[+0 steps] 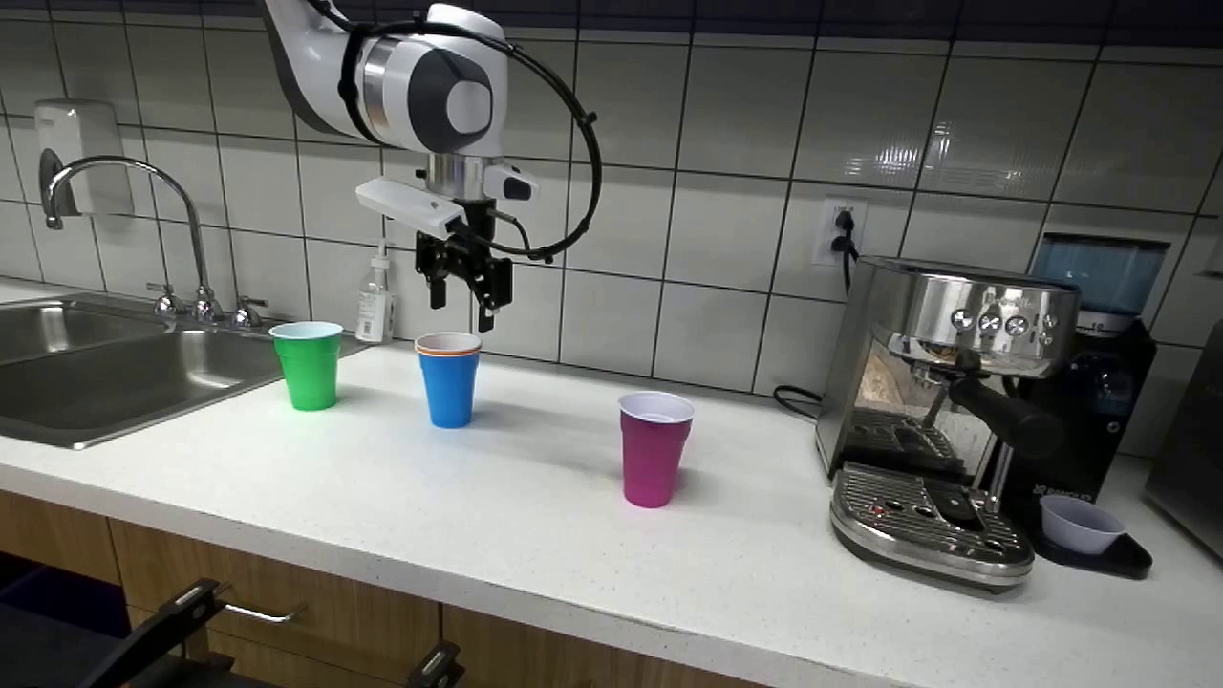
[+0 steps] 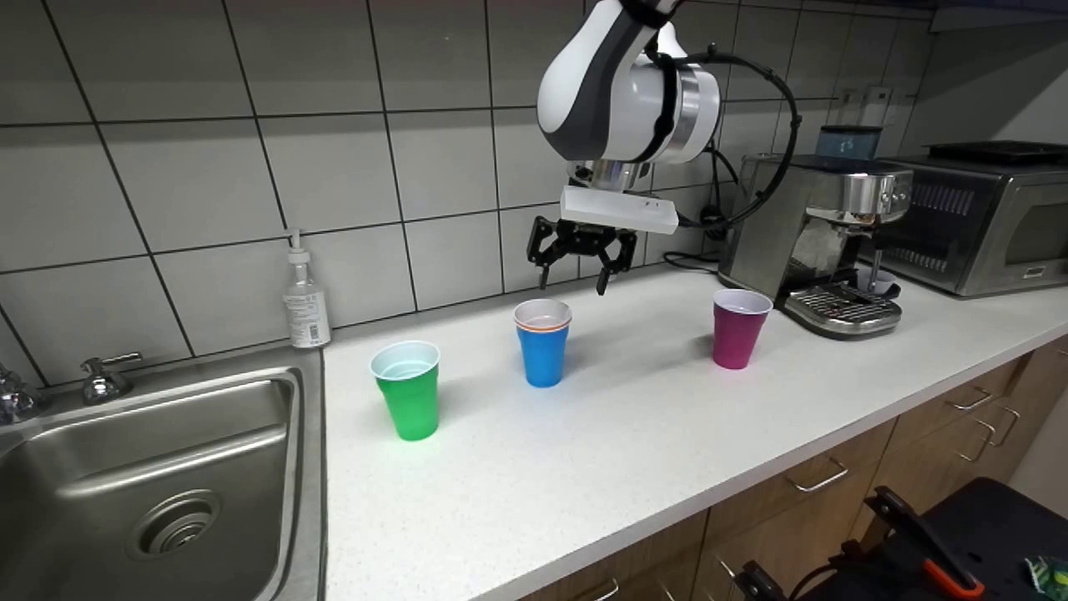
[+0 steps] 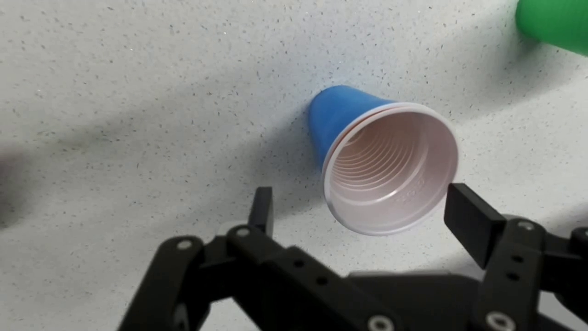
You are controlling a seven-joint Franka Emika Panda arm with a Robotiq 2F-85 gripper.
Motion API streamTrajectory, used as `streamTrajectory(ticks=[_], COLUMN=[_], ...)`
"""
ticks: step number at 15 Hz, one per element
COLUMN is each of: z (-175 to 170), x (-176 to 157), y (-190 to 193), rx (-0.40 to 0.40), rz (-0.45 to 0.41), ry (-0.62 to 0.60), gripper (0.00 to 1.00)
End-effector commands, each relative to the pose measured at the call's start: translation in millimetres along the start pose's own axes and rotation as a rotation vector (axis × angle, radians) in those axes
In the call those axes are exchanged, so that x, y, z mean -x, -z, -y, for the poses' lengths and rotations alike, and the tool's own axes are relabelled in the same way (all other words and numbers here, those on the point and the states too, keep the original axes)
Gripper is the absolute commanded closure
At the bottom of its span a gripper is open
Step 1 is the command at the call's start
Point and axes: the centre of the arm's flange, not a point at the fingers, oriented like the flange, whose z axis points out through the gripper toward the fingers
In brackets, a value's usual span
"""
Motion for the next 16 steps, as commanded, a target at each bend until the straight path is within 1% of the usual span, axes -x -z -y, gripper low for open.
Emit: streamTrajectory(ticks=[1, 3, 10, 14, 16], z=[0, 0, 0, -1, -1], x=[0, -2, -10, -10, -10], y=[0, -1, -10, -16, -22], rx=[0.0, -0.004, -0.009, 0.0, 0.005], rz=[0.0, -0.009, -0.061, -0.06, -0.045], ry=[0.0, -0.003, -0.007, -0.007, -0.013], gripper=[0.04, 0.0, 0.0, 0.0, 0.0])
